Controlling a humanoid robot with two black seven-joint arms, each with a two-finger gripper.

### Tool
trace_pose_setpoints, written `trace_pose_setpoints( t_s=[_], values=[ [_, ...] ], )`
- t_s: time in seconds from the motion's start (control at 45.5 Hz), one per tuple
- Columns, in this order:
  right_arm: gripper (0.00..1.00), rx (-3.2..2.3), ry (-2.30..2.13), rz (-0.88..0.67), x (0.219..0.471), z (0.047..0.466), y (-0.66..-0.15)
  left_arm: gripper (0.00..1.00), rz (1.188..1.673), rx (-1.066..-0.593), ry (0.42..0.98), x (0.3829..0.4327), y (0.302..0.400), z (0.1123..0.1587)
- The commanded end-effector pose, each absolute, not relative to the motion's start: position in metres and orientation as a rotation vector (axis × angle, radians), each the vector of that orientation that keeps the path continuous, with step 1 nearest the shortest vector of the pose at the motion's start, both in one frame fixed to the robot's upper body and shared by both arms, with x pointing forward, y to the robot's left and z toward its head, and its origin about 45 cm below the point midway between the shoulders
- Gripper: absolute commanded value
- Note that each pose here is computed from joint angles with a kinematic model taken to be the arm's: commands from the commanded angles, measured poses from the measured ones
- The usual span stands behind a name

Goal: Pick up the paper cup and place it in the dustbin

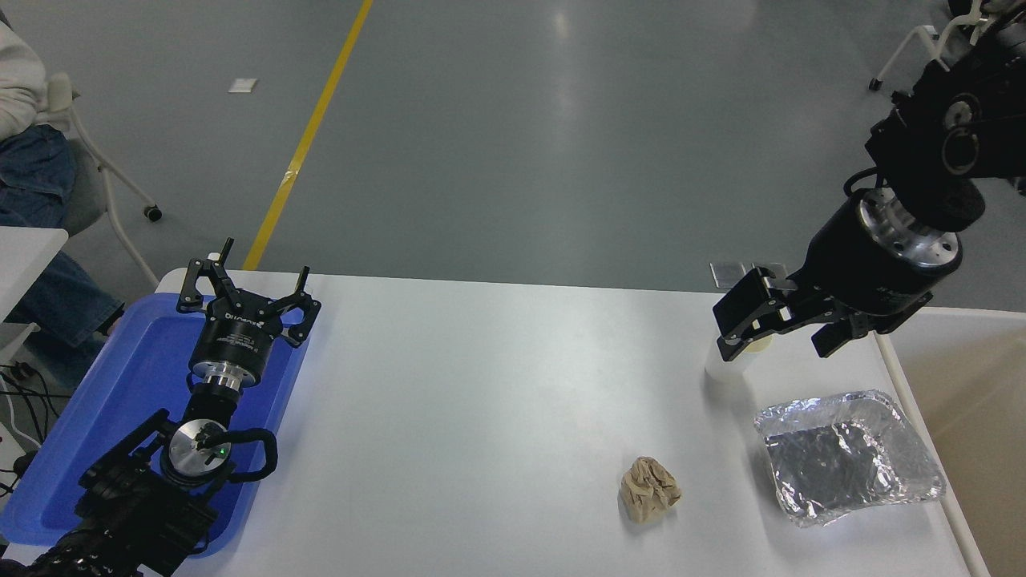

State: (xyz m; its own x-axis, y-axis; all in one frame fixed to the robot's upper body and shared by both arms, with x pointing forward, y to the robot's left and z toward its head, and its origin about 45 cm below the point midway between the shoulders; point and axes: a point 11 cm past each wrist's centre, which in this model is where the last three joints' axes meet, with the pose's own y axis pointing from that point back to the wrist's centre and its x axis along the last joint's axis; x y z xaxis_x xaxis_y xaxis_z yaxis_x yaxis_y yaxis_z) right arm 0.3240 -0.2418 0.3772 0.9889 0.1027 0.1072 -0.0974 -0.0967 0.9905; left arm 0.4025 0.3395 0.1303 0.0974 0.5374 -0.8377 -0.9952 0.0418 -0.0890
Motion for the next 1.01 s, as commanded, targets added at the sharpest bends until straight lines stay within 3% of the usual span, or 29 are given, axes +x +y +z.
trace_pose_setpoints(
  t_s=[0.0,0.264,0.659,0.989],
  values=[
    [1.0,1.64,-0.034,0.195,0.338,0.371,-0.25,1.0,1.345,-0.819,0.725,0.4025,0.3392,0.1303],
    [1.0,1.574,-0.02,0.235,0.358,0.355,-0.269,1.0,1.343,-0.818,0.727,0.4025,0.3382,0.1299],
    [1.0,1.492,-0.037,0.296,0.406,0.287,-0.302,1.0,1.341,-0.819,0.727,0.403,0.3373,0.1303],
    [1.0,1.49,-0.132,0.332,0.43,0.25,-0.322,1.0,1.341,-0.819,0.727,0.403,0.3373,0.1303]
  ],
)
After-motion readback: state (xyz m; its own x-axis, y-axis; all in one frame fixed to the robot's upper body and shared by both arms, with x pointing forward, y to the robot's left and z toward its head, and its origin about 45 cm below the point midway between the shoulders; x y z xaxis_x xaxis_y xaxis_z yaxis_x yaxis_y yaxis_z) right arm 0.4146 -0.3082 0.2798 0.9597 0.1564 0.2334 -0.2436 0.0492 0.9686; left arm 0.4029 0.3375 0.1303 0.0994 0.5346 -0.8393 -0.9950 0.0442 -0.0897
